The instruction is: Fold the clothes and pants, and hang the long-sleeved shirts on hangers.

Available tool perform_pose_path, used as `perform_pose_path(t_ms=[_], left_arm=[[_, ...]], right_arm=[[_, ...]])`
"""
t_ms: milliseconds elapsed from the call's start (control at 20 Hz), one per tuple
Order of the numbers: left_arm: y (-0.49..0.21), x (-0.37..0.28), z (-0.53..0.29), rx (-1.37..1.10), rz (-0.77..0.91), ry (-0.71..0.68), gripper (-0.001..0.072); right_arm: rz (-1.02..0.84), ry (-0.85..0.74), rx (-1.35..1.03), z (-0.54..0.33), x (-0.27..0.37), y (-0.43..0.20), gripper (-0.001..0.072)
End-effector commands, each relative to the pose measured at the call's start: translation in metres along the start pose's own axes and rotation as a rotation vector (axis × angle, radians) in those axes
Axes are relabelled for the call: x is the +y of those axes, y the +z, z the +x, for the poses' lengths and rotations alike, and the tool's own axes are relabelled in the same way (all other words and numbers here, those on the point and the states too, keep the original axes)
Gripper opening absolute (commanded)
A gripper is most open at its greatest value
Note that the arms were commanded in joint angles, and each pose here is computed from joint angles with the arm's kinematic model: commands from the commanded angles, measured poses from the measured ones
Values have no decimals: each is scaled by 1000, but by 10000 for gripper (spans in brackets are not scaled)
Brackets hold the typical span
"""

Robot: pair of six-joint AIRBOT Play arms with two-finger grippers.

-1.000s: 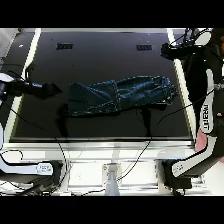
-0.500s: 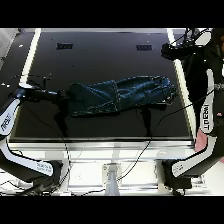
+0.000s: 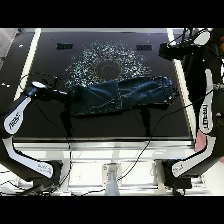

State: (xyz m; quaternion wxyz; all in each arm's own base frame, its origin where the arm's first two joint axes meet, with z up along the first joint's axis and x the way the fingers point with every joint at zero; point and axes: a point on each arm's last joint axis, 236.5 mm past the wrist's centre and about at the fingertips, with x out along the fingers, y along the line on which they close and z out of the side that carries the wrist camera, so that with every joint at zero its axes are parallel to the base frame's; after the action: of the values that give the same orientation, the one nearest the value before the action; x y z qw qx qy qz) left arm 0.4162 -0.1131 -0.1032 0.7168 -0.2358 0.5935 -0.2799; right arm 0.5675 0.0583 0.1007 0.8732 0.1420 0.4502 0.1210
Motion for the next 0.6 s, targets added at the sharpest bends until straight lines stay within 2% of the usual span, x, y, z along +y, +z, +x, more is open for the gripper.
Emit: perform_pose_path(t_ms=[0,100,200,400,550], left_arm=[[8,-38,-17,56,-78,-84,34],[19,-62,-52,114,-87,-93,33],[38,-81,-95,114,-42,-19,33],[106,-115,-188,-149,41,189,33],[116,-121,-229,-241,-17,302,32]], right_arm=[[-14,11,9,2,9,-3,54],[-19,15,26,2,12,-7,54],[-20,18,55,2,13,-14,54],[-29,28,139,2,19,-34,53],[-88,54,186,7,42,-48,53]])
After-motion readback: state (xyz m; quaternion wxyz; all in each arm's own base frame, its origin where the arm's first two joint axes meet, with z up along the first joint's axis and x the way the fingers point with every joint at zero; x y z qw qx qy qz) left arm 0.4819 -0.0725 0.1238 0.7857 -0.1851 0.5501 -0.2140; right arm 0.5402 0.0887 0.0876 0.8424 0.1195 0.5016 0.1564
